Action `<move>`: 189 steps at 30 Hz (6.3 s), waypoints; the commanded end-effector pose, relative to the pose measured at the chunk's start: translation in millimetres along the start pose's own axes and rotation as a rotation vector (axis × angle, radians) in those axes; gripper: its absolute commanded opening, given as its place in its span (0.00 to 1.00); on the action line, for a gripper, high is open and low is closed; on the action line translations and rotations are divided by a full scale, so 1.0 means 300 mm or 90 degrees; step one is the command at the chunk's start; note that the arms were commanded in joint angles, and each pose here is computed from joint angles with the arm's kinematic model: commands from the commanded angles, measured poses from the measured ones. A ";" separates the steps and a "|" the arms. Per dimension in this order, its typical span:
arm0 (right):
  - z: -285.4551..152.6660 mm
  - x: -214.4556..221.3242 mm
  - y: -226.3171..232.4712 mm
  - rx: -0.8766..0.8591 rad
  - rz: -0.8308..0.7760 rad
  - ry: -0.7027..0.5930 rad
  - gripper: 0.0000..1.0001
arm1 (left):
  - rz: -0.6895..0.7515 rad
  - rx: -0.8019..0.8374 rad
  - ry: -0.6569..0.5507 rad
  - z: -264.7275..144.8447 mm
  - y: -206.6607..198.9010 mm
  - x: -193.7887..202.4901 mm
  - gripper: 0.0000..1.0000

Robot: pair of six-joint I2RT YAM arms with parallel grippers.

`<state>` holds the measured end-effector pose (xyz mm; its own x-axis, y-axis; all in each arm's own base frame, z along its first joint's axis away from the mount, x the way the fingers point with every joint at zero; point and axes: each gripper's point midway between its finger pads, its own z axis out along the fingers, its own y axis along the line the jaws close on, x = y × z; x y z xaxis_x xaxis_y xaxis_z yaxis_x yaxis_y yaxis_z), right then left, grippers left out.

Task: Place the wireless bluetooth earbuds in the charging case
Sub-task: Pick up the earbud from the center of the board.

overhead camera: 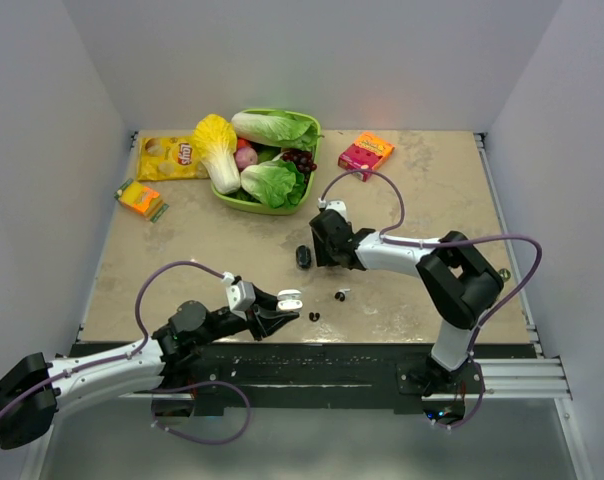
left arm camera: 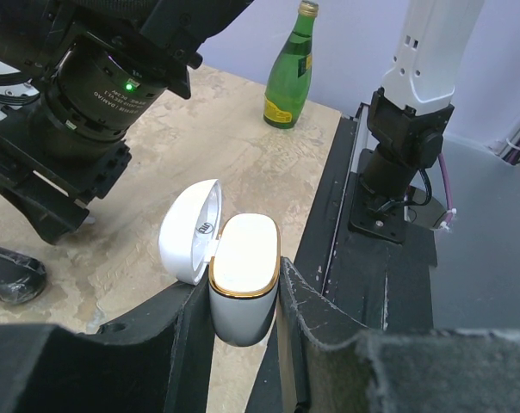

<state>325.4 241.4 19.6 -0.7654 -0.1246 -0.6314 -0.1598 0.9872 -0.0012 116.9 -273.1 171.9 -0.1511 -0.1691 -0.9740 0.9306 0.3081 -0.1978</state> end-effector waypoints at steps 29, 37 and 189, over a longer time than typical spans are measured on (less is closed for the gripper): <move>-0.168 -0.054 -0.061 -0.013 -0.050 -0.059 0.49 | -0.007 0.016 -0.024 -0.001 -0.021 -0.016 0.00; -0.103 -0.057 -0.103 -0.007 0.011 -0.046 0.18 | -0.011 0.019 -0.021 0.004 -0.025 -0.014 0.00; -0.019 0.176 -0.050 0.067 0.084 0.116 0.40 | -0.018 0.057 -0.040 -0.019 -0.073 -0.019 0.00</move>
<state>316.6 239.4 18.5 -0.8106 0.0455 -0.5839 0.0027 0.9973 0.0740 104.1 -276.5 190.9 -0.1455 -0.2301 -0.9622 0.9474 0.2478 -0.2025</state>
